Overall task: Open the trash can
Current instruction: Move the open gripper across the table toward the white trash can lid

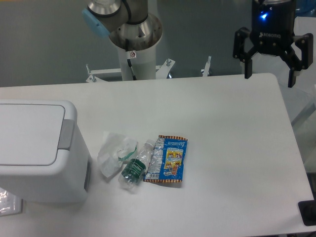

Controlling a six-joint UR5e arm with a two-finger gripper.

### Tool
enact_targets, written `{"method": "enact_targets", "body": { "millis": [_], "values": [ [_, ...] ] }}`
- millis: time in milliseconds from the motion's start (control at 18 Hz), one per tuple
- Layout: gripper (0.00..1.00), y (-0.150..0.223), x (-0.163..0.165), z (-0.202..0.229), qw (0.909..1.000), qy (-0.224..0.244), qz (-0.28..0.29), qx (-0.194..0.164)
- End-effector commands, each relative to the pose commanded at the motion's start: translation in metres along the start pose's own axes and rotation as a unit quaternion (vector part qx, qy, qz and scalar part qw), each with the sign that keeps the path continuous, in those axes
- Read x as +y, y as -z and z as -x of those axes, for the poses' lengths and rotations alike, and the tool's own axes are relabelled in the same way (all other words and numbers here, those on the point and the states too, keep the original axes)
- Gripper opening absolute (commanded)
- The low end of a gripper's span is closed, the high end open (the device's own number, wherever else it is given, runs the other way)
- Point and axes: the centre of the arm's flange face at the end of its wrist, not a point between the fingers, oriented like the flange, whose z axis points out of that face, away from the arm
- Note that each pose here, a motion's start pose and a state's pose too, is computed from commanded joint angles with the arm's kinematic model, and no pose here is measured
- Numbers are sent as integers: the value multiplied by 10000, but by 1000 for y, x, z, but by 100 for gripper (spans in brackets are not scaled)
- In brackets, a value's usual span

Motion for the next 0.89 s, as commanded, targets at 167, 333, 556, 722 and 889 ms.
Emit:
{"method": "enact_targets", "body": {
  "millis": [167,333,556,722,889],
  "values": [
    [100,1,-2,-2,10000,-7,-30,0],
    [100,1,-17,-8,9999,69,-81,30],
    [100,-3,-66,-33,9963,796,-252,193],
    [100,-3,-91,-47,9896,1364,-347,291],
    [100,-3,-123,-62,9755,2070,-630,395]
  ]
}}
